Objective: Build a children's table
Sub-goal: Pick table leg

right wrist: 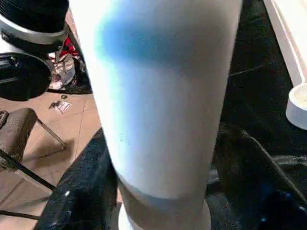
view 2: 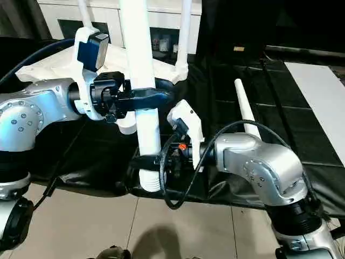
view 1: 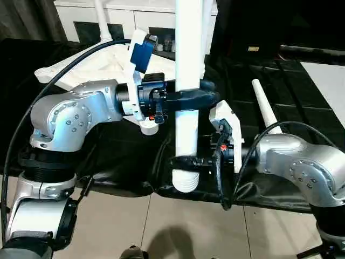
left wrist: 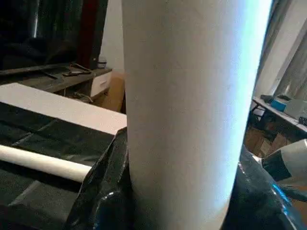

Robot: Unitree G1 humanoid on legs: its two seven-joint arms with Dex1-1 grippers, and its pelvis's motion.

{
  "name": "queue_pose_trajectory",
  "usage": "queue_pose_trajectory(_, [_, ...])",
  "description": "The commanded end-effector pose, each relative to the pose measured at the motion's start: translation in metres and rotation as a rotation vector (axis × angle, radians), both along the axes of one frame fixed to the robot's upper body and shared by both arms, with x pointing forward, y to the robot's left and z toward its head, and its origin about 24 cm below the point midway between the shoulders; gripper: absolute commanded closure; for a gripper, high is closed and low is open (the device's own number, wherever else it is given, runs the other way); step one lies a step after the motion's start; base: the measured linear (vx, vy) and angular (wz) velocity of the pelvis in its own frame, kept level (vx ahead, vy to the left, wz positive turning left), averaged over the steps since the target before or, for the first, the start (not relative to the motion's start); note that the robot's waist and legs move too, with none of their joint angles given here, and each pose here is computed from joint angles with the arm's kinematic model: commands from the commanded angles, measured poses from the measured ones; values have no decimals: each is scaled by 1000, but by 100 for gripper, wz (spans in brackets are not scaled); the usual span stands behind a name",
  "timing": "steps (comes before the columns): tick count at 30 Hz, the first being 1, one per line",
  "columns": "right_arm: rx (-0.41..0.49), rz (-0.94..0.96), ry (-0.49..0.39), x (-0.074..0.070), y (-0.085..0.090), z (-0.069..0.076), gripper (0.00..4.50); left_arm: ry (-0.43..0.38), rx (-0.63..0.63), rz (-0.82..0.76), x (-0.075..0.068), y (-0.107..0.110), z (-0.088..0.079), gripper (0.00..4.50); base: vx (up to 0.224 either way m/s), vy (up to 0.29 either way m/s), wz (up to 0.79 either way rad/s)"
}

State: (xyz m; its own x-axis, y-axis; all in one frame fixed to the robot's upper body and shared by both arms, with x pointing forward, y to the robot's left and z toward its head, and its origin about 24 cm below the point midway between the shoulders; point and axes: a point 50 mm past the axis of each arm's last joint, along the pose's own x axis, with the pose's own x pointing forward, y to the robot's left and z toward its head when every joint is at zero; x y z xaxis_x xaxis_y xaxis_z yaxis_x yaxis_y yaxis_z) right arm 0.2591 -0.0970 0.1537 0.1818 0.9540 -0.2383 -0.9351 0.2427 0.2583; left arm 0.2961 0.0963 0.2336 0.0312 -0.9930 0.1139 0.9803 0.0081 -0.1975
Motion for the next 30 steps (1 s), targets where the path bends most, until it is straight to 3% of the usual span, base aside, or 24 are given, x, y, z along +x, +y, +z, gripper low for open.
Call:
queue_pose_trajectory(1, [4,-5,-16,0,0,2,198,-27,7,-23,-2,-4,5,269,0,0,0])
queue_pose_trajectory(11, [0,-9,-20,0,-1,1,258,-42,15,-15,-2,-3,5,269,0,0,0])
queue_pose_trajectory(12, [1,-12,-21,0,-1,1,259,-25,32,-20,-4,-2,3,213,0,0,0])
queue_pose_trajectory(26, [67,-154,-62,4,-13,10,261,-6,60,-13,-16,17,-4,114,0,0,0])
queue_pose_trajectory(29, [80,-207,-79,5,-22,14,261,-9,86,47,-14,28,-7,82,0,0,0])
queue_pose_trajectory(30, [94,-245,-92,4,-28,17,261,-16,97,131,-10,37,-9,77,0,0,0])
